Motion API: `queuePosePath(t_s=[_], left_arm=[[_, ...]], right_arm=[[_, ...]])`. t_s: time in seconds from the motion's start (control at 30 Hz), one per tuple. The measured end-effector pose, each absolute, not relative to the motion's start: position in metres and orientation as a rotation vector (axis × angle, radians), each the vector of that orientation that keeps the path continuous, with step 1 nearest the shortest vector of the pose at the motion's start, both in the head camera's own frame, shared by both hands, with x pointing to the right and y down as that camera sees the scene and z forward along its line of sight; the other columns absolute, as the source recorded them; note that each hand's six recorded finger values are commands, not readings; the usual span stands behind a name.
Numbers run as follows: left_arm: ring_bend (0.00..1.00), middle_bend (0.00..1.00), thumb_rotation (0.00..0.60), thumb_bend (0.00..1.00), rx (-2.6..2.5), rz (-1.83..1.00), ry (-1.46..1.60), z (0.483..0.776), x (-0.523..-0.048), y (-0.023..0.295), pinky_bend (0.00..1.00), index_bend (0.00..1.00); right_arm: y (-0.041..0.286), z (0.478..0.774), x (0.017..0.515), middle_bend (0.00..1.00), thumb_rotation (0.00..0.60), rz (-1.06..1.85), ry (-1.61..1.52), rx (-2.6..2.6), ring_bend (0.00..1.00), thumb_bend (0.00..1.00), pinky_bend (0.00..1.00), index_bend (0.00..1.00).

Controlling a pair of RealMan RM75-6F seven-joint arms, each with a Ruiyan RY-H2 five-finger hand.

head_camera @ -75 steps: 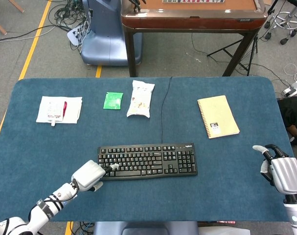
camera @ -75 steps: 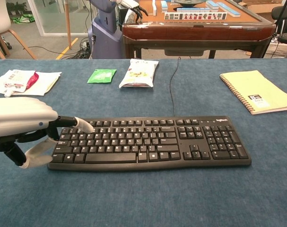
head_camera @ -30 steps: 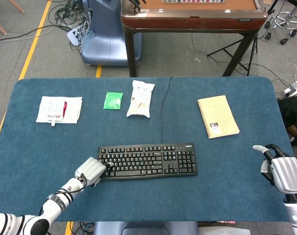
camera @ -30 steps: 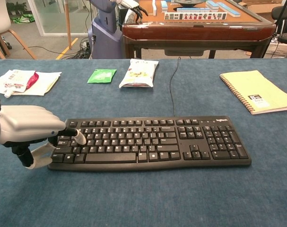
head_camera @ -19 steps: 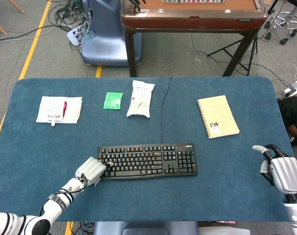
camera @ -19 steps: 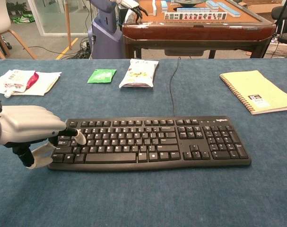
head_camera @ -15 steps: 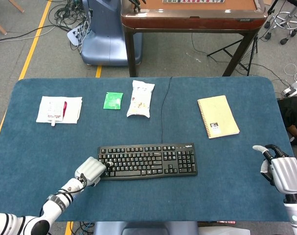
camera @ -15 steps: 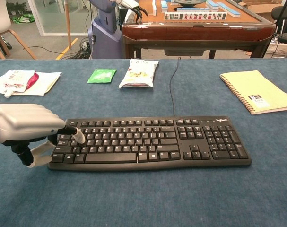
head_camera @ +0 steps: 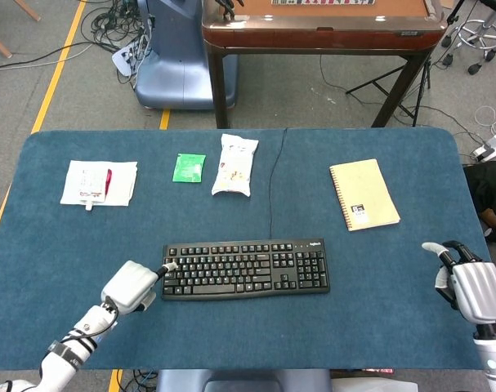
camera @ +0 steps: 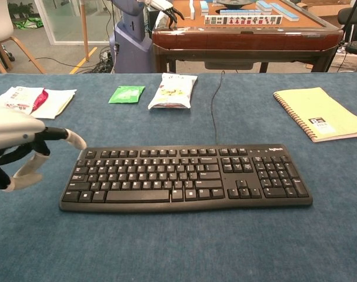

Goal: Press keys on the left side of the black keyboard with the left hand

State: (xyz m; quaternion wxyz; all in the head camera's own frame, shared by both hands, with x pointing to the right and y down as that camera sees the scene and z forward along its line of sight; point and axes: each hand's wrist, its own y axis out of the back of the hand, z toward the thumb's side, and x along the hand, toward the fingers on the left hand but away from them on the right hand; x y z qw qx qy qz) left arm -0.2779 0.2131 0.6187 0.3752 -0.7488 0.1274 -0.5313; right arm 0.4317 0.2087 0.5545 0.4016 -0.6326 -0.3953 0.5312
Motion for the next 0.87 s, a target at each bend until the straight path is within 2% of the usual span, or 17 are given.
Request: queuePosePath(t_s=[0.1, 0.2, 0.6, 0.87], left_arm=[[0.49, 0.45, 0.6, 0.4, -1.901, -1.362, 0.445, 0.605, -0.298, 0.216, 0.76, 0.18], [0.46, 0.45, 0.6, 0.39, -1.861, -1.376, 0.554, 0.593, -0.32, 0.219, 0.7, 0.21], [0.46, 0.43, 0.6, 0.37, -1.722, -1.56, 0.82, 0.57, -0.408, 0.25, 0.65, 0.21], [0.47, 0.43, 0.6, 0.37, -1.713, -1.607, 0.832, 0.574, -0.427, 0.252, 0.64, 0.21]], right_arm=[[0.209, 0.556, 0.431, 0.34, 0.6, 1.348, -0.991, -1.592, 0.26, 0.05, 0.57, 0.32], [0.209, 0.557, 0.431, 0.35, 0.6, 1.352, -0.983, -1.582, 0.26, 0.05, 0.57, 0.33], [0.207, 0.558, 0.433, 0.36, 0.6, 1.368, -0.986, -1.54, 0.26, 0.07, 0.57, 0.35], [0.204, 0.562, 0.436, 0.36, 0.6, 1.385, -0.995, -1.556, 0.26, 0.07, 0.57, 0.35]])
